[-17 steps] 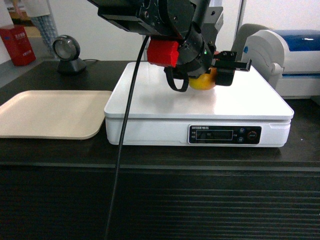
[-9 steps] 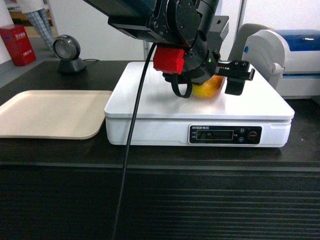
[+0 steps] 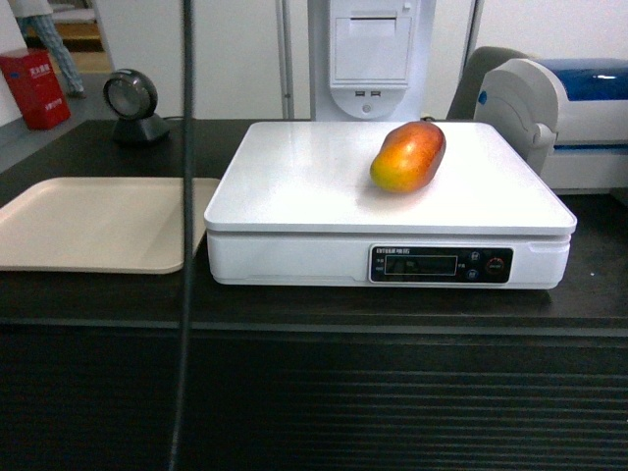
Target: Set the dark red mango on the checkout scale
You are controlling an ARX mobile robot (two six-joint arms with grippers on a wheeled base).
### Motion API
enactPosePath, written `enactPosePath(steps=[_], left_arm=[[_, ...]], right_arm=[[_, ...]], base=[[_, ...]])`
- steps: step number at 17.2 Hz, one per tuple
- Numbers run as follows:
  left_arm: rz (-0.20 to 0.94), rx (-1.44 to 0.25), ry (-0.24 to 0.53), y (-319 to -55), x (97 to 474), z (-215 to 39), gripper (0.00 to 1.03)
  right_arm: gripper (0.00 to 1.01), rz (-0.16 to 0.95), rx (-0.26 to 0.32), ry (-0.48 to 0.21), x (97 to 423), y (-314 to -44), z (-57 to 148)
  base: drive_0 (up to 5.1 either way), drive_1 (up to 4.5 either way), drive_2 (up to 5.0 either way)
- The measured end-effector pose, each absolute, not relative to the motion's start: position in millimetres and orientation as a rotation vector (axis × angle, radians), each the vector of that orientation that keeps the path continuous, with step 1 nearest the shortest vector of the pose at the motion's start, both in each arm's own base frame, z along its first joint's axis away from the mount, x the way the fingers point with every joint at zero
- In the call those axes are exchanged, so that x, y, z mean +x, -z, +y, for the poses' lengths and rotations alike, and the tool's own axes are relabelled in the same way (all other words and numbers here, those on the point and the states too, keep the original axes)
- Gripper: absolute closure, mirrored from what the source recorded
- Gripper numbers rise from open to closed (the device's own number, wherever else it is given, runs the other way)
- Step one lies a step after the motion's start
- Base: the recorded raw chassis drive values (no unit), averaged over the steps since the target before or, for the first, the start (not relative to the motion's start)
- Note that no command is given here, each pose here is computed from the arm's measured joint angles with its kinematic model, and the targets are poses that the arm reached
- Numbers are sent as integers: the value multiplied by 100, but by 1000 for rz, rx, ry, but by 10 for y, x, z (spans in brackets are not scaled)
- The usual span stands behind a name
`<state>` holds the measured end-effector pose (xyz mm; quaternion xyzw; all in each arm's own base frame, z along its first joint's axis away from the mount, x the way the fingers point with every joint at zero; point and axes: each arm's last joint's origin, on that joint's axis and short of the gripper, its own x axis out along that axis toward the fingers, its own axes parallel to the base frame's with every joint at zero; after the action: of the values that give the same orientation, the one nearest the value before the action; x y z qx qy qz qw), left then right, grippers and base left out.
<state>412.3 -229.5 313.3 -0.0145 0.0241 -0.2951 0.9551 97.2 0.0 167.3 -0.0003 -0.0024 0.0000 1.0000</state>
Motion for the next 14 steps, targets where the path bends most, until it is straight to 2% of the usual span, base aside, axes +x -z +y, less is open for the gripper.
enactPosePath(steps=[1, 2, 3, 7, 8, 9, 10, 12, 14], left_arm=[[1, -49, 589, -3266, 4035, -2157, 5], [-33, -95, 612, -3395, 3918, -1932, 5], [-60, -109, 597, -3441, 3821, -1732, 5], [-158, -110, 425, -3625, 3282, -868, 5], [-90, -83, 253, -3666, 3096, -752, 15], [-58, -58, 129, -3593, 2897, -626, 24], [-62, -44, 20, -3408, 2688, -480, 36], [-47, -27, -16, -3071, 2494, -342, 56], [-1, -18, -5, -2756, 2350, -293, 73]], right_arm=[[3, -5, -1, 0, 972, -1673, 0], [3, -5, -1, 0, 972, -1673, 0], [3, -5, -1, 0, 972, -1673, 0], [3, -5, -1, 0, 972, -1673, 0], [3, -5, -1, 0, 972, -1673, 0], [3, -5, -1, 0, 972, -1673, 0], [3, -4, -1, 0, 972, -1672, 0], [3, -5, -1, 0, 972, -1673, 0], [3, -4, -1, 0, 972, -1672, 0]], base=[[0, 0, 0], [0, 0, 0], [0, 0, 0], [0, 0, 0], [0, 0, 0], [0, 0, 0], [0, 0, 0], [0, 0, 0], [0, 0, 0]])
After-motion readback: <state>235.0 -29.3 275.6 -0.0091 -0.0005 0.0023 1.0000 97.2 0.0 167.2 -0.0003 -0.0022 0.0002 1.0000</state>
